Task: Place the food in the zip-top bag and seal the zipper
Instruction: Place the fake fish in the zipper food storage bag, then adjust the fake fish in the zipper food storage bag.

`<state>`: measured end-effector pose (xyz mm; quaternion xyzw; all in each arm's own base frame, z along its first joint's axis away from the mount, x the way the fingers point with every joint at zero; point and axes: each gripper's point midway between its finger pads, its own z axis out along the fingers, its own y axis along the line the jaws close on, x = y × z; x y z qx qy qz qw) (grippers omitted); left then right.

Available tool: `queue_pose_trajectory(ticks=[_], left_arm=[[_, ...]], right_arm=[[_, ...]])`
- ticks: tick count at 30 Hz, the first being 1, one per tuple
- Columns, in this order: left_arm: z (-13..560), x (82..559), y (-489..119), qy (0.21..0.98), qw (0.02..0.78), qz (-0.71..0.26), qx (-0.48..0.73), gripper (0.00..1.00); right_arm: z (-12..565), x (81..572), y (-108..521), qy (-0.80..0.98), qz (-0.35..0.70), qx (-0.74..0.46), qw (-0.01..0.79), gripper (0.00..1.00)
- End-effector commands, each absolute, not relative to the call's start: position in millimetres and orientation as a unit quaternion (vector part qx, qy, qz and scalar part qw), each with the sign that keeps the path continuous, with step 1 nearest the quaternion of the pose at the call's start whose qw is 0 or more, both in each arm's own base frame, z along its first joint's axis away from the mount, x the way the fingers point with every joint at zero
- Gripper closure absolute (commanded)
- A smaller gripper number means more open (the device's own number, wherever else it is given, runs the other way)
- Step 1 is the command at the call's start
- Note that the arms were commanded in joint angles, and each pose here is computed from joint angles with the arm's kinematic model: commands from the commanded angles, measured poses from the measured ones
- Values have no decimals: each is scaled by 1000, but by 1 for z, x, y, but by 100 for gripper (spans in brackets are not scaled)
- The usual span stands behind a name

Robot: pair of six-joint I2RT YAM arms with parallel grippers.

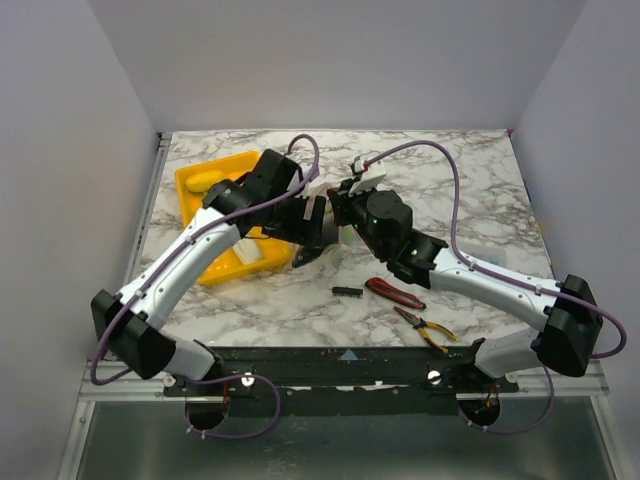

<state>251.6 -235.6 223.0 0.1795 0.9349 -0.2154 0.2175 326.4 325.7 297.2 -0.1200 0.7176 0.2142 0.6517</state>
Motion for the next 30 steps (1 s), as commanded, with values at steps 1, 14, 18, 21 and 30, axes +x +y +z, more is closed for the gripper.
queue_pose_trajectory(ticks=[1,14,18,21,30], left_arm=[[255,239,-230,897,303,-274,172,20],[220,213,-225,859,355,-337,154,21],[208,217,-234,863,334,-343,160,27],[206,217,-241,863,319,-358,161,40],[190,212,-239,877,292,-351,151,41]], right_arm=[[299,329,325,716,223,-88,656,100],[312,327,325,714,233,-79,655,100],[313,327,324,715,230,-79,655,100],[314,327,322,715,227,-78,657,100],[317,328,321,712,226,-78,660,100]])
